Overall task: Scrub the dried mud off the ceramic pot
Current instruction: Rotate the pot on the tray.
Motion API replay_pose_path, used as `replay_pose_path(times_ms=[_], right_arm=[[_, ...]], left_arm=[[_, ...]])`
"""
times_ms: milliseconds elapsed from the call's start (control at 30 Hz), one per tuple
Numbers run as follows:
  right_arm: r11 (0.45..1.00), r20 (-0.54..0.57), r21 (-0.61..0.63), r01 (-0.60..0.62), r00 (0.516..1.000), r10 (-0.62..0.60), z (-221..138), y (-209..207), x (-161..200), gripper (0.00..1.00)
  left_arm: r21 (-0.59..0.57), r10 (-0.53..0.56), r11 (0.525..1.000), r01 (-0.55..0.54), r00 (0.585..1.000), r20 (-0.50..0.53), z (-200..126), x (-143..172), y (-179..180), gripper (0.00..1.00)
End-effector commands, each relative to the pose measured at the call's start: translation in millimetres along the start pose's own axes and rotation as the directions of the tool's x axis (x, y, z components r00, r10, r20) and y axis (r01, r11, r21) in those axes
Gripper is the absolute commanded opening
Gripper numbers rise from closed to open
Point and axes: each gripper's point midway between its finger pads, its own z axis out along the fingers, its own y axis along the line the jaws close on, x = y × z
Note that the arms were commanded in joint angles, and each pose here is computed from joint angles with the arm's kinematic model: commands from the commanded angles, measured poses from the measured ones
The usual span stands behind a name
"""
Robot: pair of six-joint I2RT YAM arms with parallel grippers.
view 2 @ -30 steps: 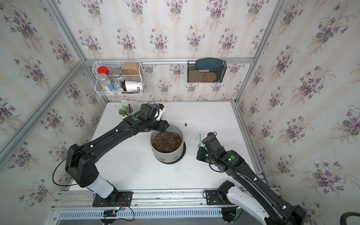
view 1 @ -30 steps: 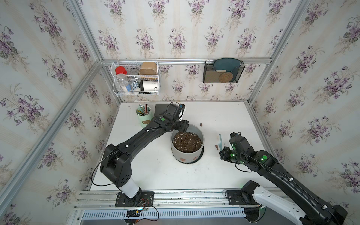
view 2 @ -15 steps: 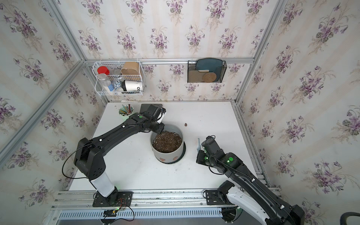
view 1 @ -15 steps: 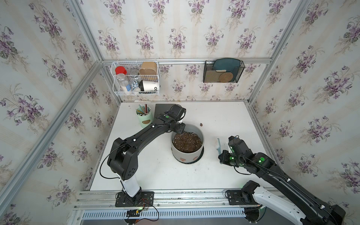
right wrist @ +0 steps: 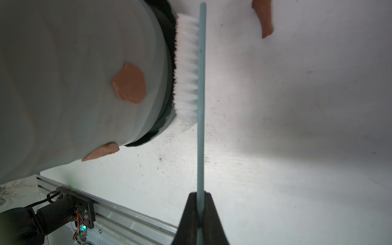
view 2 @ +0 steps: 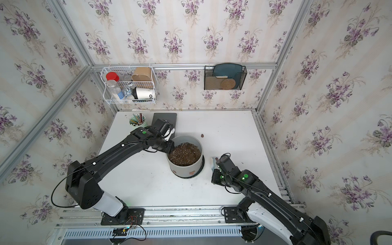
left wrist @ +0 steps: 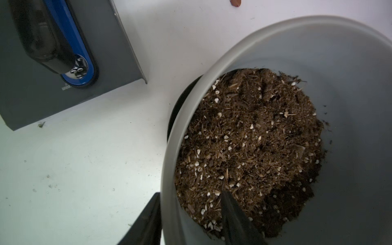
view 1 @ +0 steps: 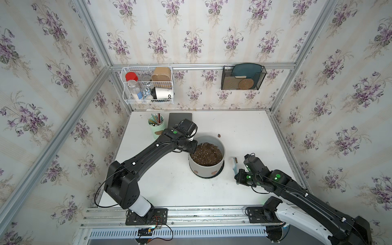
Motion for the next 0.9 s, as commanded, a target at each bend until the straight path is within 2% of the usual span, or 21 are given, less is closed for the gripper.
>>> replay_pose_path(times_ms=[0, 133, 267, 367, 600, 733, 867], right_arm=[[1.000, 0.025, -0.003, -0.002, 1.000, 0.002, 5, 5, -2, 0.00], [1.000, 0.021, -0.017, -0.010, 1.000, 0.010, 10, 6, 3, 0.00], [1.000, 0.024, -0.029, -0.011, 1.000, 0.012, 13, 7, 4, 0.00], [1.000, 0.026, -0.017, -0.008, 1.000, 0.009, 14, 6, 4, 0.00], [1.000, 0.053, 0.012, 0.003, 0.999, -0.003, 17, 2, -3, 0.00], [0.999, 0.048, 0.016, 0.027, 0.998, -0.028, 21, 7, -6, 0.00], [0.999, 0.041, 0.015, 0.049, 0.998, -0.050, 25, 12, -9, 0.00]], left_arm=[[0.019, -0.006, 1.000, 0.005, 0.999, 0.054, 3, -20, -6, 0.50], [-0.032, 0.020, 0.999, -0.018, 0.997, 0.071, 7, -38, -1, 0.50], [-0.027, 0.038, 0.999, -0.035, 0.993, 0.113, 9, -52, -4, 0.51], [-0.028, 0.042, 0.999, -0.039, 0.993, 0.106, 15, -54, -4, 0.50], [-0.043, 0.010, 0.999, -0.009, 0.999, 0.044, 29, -33, 3, 0.35], [-0.033, -0.002, 0.999, 0.004, 0.999, 0.045, 22, -24, 4, 0.24], [-0.023, -0.006, 1.000, 0.008, 0.998, 0.056, 12, -20, 2, 0.19]])
